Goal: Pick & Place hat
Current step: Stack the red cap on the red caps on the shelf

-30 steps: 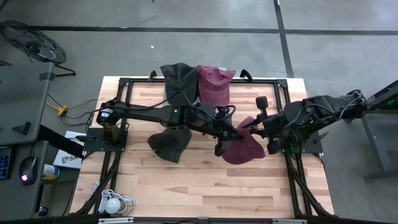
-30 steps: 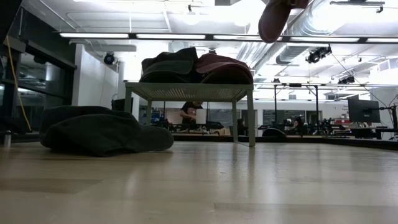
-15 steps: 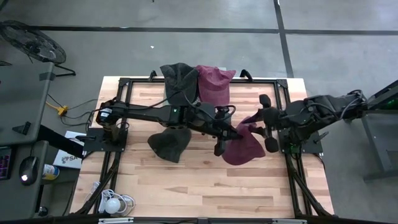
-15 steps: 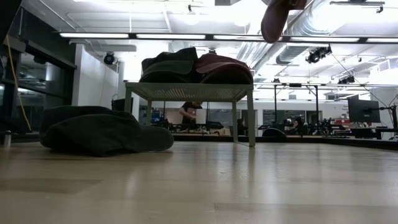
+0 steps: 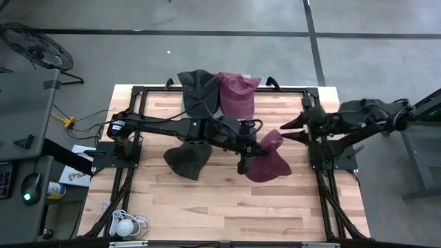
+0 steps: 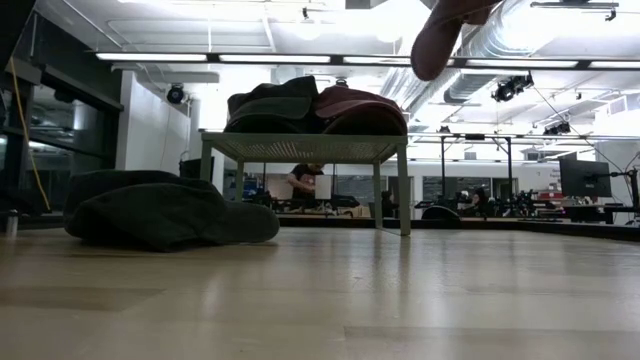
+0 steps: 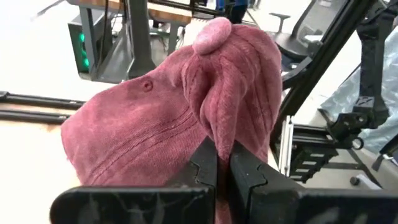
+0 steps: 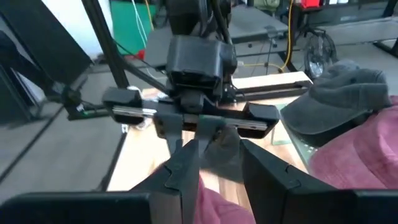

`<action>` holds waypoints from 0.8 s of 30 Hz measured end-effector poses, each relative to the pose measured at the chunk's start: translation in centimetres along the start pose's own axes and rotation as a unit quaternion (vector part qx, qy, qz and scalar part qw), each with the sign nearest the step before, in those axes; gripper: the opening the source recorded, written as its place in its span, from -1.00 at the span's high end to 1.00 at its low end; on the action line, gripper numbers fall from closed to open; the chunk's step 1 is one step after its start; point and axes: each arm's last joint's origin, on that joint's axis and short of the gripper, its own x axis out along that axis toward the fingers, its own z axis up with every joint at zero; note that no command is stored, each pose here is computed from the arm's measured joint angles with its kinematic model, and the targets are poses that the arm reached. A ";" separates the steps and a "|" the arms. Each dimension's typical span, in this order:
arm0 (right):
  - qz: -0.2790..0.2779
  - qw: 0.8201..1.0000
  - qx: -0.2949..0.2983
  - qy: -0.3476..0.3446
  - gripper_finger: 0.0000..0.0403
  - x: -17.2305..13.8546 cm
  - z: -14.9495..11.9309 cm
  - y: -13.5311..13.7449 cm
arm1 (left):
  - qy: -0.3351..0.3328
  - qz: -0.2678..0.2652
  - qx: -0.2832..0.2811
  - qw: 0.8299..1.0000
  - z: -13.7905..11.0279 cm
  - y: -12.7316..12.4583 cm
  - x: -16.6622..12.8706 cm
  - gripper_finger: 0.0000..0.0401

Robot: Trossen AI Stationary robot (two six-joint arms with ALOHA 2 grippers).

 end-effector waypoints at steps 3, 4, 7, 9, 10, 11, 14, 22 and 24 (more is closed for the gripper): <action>-0.001 1.000 0.007 -0.021 0.47 -1.5 0.2 -0.4 | -0.003 0.014 -0.002 1.000 0.0 0.1 0.0 0.98; -0.003 1.000 0.012 -0.028 0.47 -1.9 0.2 -0.6 | -0.007 0.027 -0.005 1.000 0.0 0.2 0.0 0.98; -0.019 0.998 0.026 -0.047 0.47 -3.2 0.3 -1.0 | -0.022 0.066 -0.015 0.997 0.2 0.4 0.0 0.98; -0.036 0.997 0.030 -0.058 0.47 -3.8 0.3 -1.3 | -0.032 0.100 -0.021 0.994 0.3 0.6 -0.1 0.98; -0.046 0.996 0.035 -0.061 0.47 -4.1 0.2 -1.5 | -0.041 0.122 -0.026 0.991 0.4 0.7 -0.1 0.98; -0.059 0.995 0.044 -0.064 0.47 -4.4 0.2 -1.7 | -0.051 0.146 -0.031 0.988 0.5 0.8 -0.1 0.98; -0.105 0.991 0.065 -0.061 0.47 -5.0 -0.3 -2.2 | -0.088 0.214 -0.051 0.971 0.8 1.2 -0.3 0.98; -0.180 0.978 0.108 -0.021 0.47 -5.1 -1.7 -2.8 | -0.189 0.318 -0.069 0.926 2.4 1.5 -1.0 0.98; -0.194 0.972 0.131 -0.012 0.47 -5.0 -2.0 -2.9 | -0.206 0.331 -0.059 0.919 2.8 1.5 -1.2 0.98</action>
